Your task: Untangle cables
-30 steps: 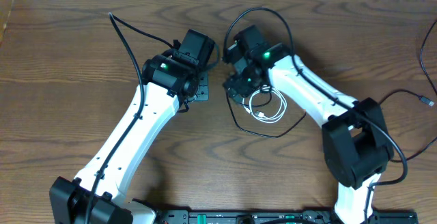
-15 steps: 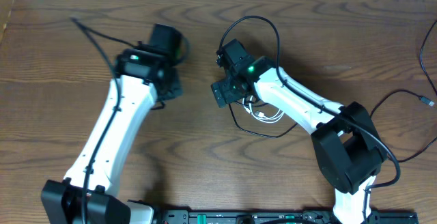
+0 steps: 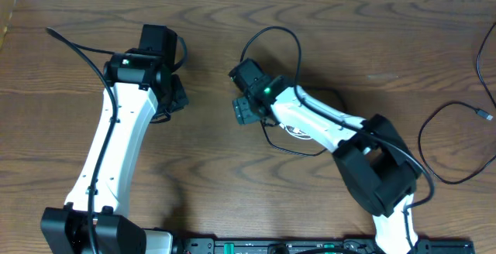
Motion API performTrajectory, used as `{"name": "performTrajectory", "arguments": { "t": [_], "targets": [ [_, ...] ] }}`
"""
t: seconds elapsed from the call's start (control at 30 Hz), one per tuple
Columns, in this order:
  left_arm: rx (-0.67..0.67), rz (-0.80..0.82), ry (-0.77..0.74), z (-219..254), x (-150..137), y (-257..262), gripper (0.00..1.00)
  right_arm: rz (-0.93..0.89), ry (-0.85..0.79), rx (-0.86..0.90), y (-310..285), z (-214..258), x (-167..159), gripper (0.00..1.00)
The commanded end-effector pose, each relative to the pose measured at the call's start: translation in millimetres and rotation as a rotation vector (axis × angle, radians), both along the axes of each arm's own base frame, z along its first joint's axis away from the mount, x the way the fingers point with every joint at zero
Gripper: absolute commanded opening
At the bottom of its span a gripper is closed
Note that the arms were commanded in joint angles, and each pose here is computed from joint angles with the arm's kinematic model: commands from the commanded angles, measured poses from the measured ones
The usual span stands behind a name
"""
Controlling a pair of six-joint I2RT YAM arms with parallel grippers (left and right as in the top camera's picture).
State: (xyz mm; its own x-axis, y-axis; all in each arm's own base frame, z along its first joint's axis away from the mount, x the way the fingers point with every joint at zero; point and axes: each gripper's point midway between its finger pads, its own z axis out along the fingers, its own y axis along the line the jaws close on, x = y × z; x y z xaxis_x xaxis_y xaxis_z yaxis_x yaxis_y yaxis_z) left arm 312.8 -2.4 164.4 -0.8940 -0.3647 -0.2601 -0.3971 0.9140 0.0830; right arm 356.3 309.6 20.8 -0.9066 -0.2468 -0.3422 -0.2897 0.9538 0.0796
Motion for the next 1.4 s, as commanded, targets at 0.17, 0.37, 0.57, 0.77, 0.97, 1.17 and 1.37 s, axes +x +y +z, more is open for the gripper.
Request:
{"name": "performTrajectory", "arguments": {
  "t": [0.17,0.37,0.57,0.77,0.97,1.17,1.37],
  "targets": [
    [-0.011,0.015,0.000,1.5,-1.4,-0.1,0.36,-0.130,-0.039,-0.095,-9.0,-23.7,-1.8,0.79],
    [-0.010,0.015,0.003,1.3,-2.2,0.0,0.36,-0.128,-0.066,-0.111,-7.3,-24.2,-0.4,0.63],
    [-0.009,0.014,0.011,1.0,-3.9,0.2,0.36,-0.107,-0.013,-0.118,-6.6,-30.6,-13.4,0.40],
    [-0.009,0.015,0.014,0.8,-4.7,0.2,0.36,-0.085,-0.009,-0.125,-1.0,-30.9,-21.1,0.15],
    [-0.008,0.015,0.025,0.4,-7.3,0.6,0.36,-0.088,-0.008,-0.127,-4.2,-30.5,-18.7,0.01],
    [-0.008,0.015,0.025,0.4,-7.4,0.6,0.36,-0.045,-0.024,-0.119,-5.9,-16.7,-13.4,0.01],
    [-0.008,0.015,0.025,0.4,-7.3,0.6,0.36,-0.027,-0.067,-0.022,-7.1,34.2,-3.3,0.01]
  ]
}}
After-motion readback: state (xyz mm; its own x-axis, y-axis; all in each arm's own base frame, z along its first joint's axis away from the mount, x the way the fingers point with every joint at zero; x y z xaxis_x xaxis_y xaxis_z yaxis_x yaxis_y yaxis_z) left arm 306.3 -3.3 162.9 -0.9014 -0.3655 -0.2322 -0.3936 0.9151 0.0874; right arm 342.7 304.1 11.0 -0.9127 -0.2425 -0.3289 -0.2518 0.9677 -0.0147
